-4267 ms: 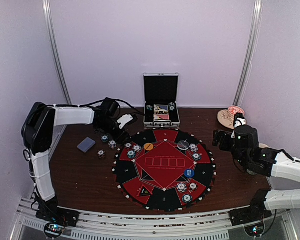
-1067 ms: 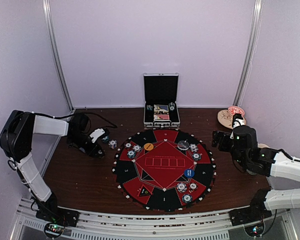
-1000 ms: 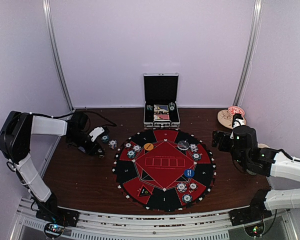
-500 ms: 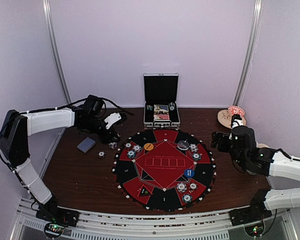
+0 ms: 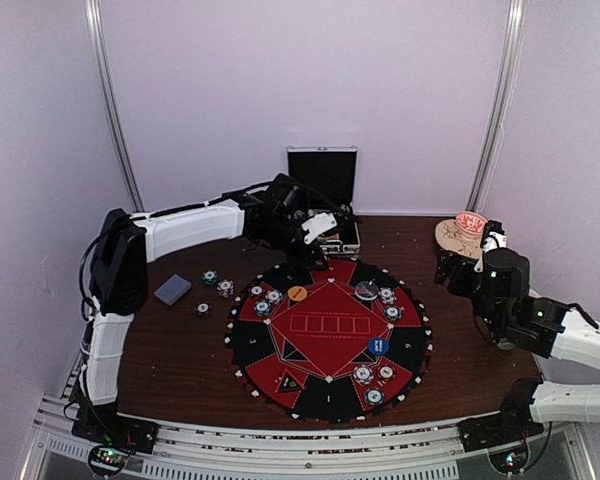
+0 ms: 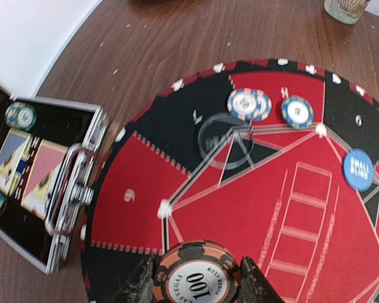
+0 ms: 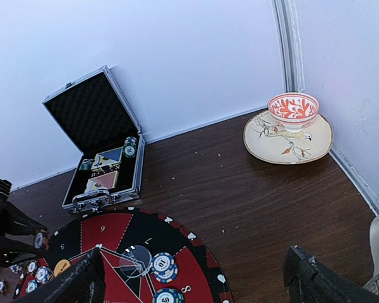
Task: Distribute texas hold em gaming equipment
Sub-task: Place the pile of poker chips at the dealer area.
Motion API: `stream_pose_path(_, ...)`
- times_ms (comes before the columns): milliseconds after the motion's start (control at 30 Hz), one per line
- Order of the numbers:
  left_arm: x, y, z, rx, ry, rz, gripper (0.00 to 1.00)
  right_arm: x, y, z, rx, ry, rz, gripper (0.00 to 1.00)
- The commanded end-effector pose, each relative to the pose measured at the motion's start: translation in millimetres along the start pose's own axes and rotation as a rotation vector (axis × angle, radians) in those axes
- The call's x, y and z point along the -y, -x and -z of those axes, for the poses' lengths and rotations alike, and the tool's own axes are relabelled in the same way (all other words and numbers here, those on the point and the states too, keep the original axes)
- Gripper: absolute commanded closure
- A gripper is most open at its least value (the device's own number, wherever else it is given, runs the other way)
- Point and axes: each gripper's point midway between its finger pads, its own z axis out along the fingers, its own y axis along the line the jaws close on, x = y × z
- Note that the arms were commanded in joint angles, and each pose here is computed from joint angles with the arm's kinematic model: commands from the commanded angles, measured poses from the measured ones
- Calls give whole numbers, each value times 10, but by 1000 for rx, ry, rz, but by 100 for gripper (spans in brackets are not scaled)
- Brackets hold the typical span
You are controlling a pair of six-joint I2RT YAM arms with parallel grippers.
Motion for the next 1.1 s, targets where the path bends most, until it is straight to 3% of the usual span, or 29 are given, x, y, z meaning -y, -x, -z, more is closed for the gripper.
stream_pose_path(0,59,300,-272,43,-9,2,73,74,27,30,13,-23,-21,0)
stream_pose_path(367,667,961,-888,198,-73,-129,73,30,205,194,36,51,-115,0)
stream_pose_path(633,919,1151,-1225,298,-103,-151,74,72,435,412,79,102,-204,0)
stream_pose_path(1067,1281,1231,-1556,383,-134,-154,76,53,517,479,90,129,-210,1)
